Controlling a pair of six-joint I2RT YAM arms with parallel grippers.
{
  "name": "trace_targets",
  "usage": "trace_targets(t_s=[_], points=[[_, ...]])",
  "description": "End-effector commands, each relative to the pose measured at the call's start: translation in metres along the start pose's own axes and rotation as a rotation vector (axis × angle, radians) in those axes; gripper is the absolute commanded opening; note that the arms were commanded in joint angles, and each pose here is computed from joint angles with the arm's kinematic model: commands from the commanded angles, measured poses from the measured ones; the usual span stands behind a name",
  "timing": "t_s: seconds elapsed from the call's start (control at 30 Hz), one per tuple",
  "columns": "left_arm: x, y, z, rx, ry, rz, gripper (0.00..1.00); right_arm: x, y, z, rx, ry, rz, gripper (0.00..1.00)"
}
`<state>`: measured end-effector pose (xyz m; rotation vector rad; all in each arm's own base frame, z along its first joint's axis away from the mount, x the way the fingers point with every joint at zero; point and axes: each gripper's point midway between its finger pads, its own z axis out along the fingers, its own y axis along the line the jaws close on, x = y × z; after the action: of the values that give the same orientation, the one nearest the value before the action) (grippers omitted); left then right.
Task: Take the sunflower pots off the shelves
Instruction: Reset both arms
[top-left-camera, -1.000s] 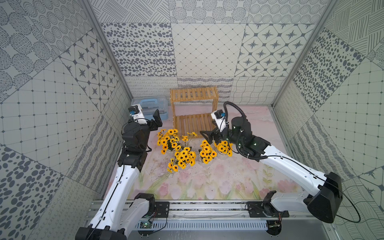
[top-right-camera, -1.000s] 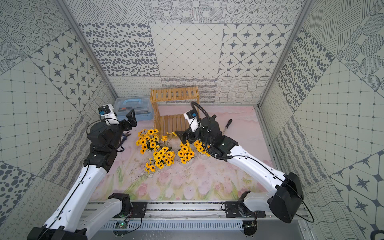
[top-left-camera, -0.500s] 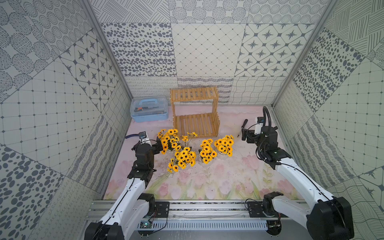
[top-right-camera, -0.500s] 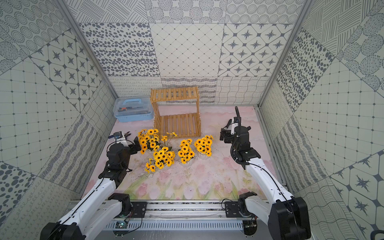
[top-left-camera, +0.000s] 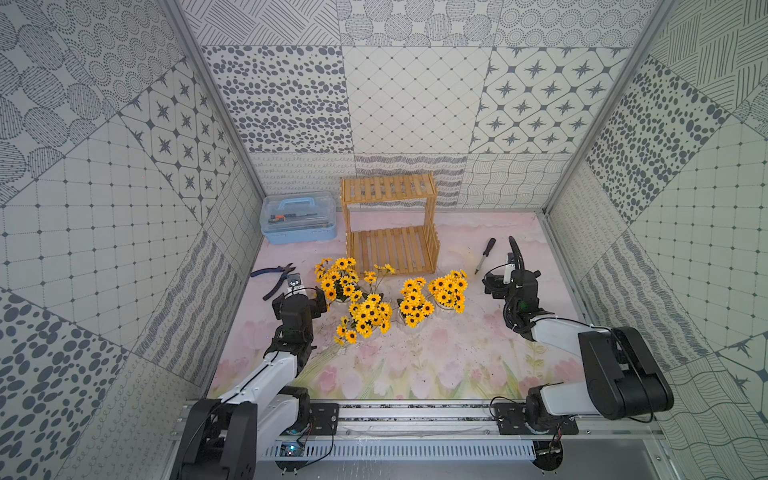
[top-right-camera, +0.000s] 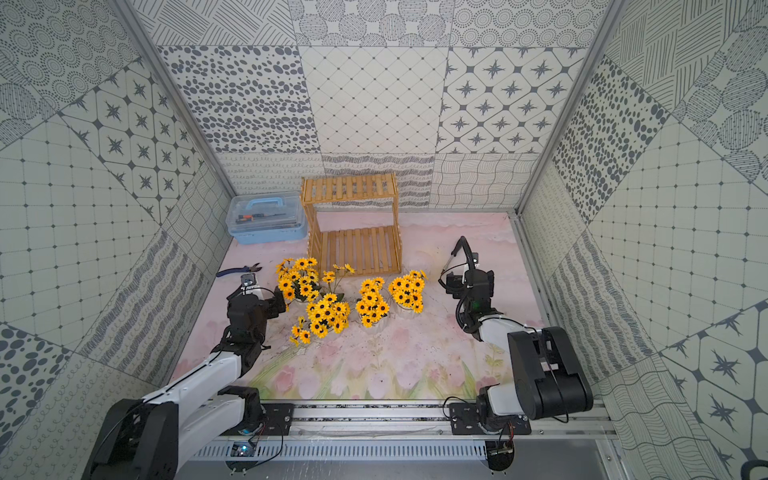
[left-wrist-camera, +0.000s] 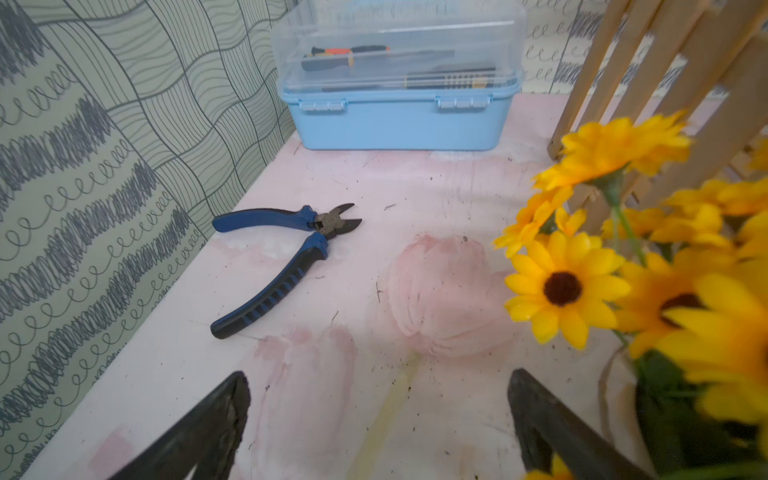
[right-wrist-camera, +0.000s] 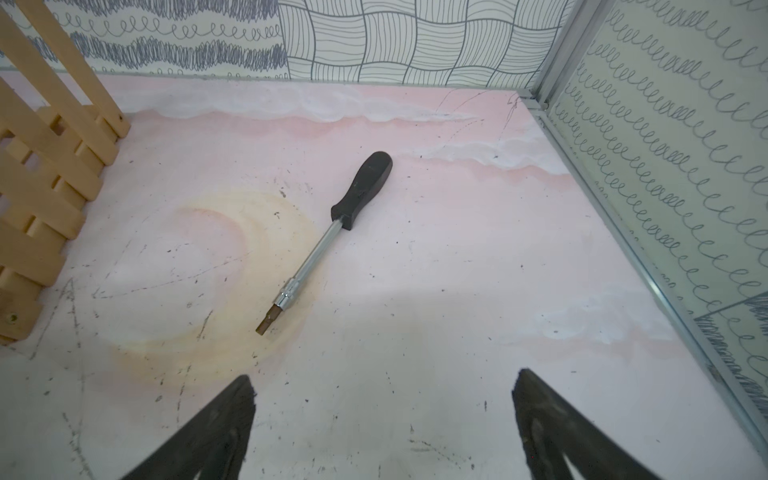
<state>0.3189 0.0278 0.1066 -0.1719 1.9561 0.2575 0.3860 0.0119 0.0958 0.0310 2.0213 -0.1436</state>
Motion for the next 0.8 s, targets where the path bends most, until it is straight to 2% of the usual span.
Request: trace_targets(t_s=[0.0,0.2,0.33,0.57,0.77], points=[[-0.021,-0.012,0.014,0.044,-0.076,0.008,0.97,-0.033,-0.007,0.002,-0.041,-0.165,0.059,0.98],[-0.021,-0.007,0.017,0.021,-0.072,-0.007,0.96,-0.018,0.001,0.010,-0.102,-0.166,0.054,0.98],[-0.026,-0.003,0.018,0.001,-0.148,-0.023,0.96,-0.018,0.002,0.013,-0.105,-0.150,0.052,0.98],[-0.015,-0.022,0.056,0.028,-0.113,0.014,0.95,-0.019,0.000,0.014,-0.109,-0.149,0.062,0.98],[-0.009,-0.026,0.064,0.030,-0.076,0.021,0.96,-0.019,0.001,0.013,-0.108,-0.151,0.059,0.98]])
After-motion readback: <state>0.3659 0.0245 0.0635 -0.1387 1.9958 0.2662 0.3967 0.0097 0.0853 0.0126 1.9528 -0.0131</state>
